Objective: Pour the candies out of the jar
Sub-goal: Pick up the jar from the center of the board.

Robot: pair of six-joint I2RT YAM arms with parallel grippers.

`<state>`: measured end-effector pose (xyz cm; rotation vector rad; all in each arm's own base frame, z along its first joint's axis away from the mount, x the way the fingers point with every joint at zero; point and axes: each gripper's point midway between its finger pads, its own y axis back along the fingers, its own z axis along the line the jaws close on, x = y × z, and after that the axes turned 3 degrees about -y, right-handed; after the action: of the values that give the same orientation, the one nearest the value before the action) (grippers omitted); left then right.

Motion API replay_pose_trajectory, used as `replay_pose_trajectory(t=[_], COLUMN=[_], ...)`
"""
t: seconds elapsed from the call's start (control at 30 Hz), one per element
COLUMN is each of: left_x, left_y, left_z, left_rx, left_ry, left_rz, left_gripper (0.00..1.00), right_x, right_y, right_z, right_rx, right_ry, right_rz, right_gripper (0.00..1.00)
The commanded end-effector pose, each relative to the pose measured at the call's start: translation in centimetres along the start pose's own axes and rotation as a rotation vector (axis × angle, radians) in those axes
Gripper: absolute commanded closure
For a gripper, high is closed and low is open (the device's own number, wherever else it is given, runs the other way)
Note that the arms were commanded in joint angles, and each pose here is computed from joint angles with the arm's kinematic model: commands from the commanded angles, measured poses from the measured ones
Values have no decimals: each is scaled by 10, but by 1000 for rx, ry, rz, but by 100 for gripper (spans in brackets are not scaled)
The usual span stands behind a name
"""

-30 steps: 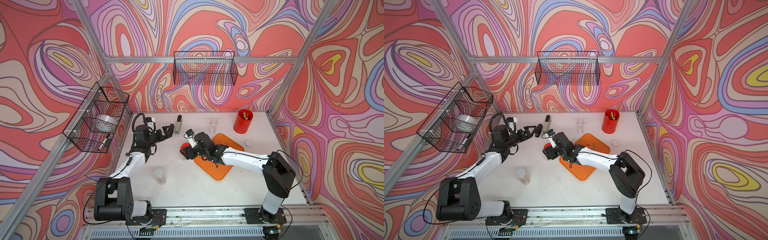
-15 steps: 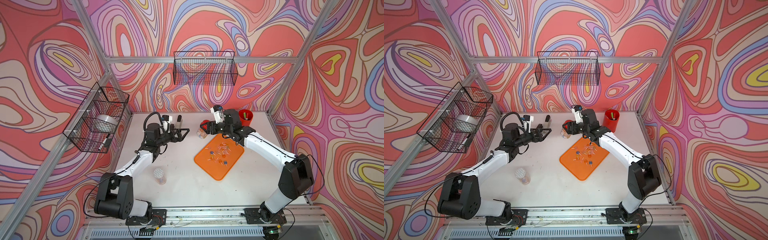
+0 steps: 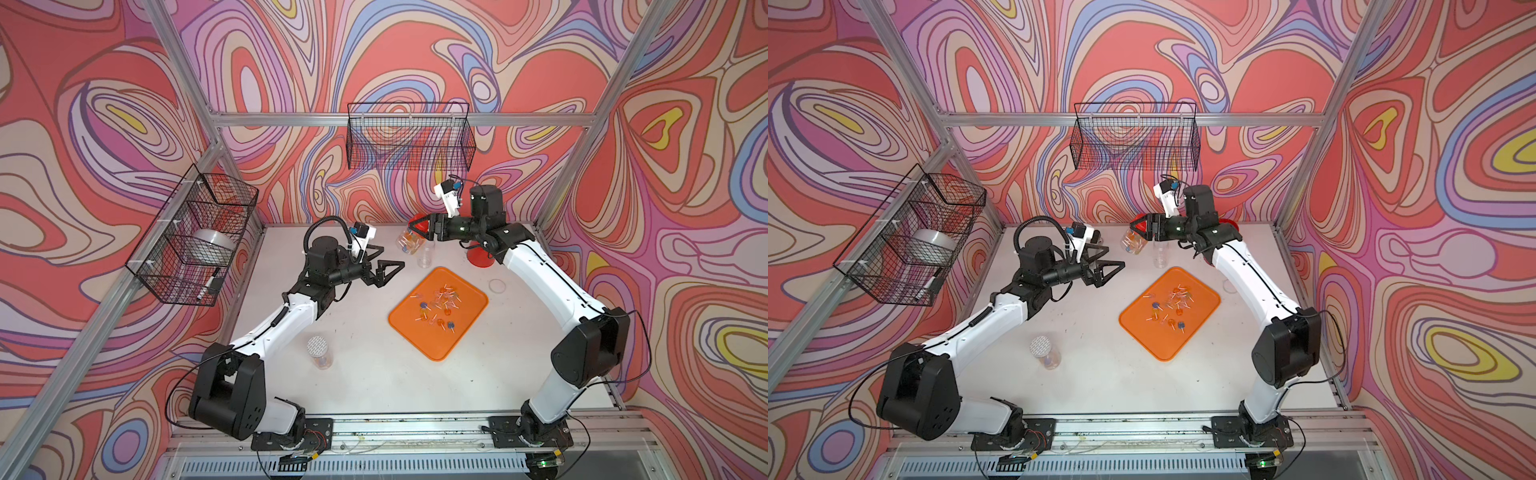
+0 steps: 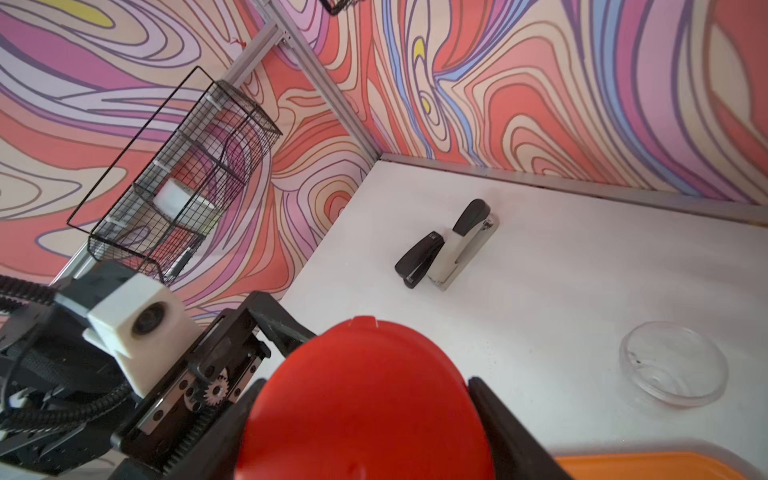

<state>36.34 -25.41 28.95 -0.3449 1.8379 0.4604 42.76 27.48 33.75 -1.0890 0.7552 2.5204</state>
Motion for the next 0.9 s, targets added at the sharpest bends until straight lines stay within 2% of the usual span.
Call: replay_pose_trajectory(t=[0.0, 0.3, 0.87], left_x=[-1, 1, 2], left_y=[-10, -25, -36], left_z=[-5, -8, -12], left_rx=[41, 67, 114], left_ry=[-88, -146, -151], left_rz=[37, 110, 121], left_gripper=[0, 0, 9], right_x=[9, 17, 23], right_y=[-1, 2, 7], right_z=[14, 24, 37], right_rx=[-88, -158, -235], right_ry=[-22, -67, -129], right_rz=[60, 79, 68], right_gripper=[59, 60, 62])
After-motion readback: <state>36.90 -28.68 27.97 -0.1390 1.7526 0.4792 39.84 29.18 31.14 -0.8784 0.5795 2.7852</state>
